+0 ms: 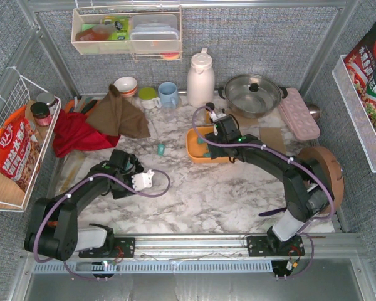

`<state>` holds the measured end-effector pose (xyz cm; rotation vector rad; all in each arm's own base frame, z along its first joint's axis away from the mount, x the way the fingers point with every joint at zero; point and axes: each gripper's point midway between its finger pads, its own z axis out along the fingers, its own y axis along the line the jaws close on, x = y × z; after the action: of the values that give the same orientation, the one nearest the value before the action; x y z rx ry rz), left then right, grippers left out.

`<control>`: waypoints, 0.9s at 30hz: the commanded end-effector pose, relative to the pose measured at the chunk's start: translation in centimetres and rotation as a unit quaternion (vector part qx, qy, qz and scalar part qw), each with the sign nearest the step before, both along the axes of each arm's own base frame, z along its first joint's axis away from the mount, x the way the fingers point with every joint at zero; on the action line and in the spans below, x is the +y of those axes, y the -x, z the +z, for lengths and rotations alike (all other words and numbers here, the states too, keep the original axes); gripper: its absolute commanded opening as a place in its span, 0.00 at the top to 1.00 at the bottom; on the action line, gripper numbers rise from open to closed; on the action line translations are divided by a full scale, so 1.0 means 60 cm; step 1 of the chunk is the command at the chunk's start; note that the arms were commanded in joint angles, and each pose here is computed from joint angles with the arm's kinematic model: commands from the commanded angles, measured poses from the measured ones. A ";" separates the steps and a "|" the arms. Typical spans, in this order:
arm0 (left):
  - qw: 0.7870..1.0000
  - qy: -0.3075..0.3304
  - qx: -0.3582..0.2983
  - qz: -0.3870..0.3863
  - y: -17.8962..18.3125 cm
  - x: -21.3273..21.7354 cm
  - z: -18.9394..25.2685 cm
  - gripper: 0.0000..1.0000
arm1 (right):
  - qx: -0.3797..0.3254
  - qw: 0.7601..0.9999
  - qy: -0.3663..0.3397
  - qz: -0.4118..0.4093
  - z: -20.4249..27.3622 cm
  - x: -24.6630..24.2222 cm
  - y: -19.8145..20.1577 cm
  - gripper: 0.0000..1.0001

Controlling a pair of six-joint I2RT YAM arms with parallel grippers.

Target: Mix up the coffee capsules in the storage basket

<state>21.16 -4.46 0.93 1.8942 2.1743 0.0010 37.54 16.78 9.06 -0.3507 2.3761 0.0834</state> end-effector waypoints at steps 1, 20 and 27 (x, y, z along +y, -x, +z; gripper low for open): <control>1.000 0.003 -0.012 -0.014 -0.012 -0.003 -0.003 0.55 | -0.005 1.000 0.004 -0.002 0.006 0.000 -0.007 0.31; 0.951 0.236 -0.200 0.022 -0.107 -0.123 0.188 0.63 | -0.001 1.000 -0.019 0.003 0.028 0.010 0.002 0.31; 0.852 0.436 -0.288 0.019 -0.123 -0.214 0.324 0.64 | -0.021 0.995 -0.093 0.016 0.094 0.035 0.024 0.31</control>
<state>27.66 -13.11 14.51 1.3102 1.6469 -0.1285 36.93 17.55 12.65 -0.3224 2.3298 0.1773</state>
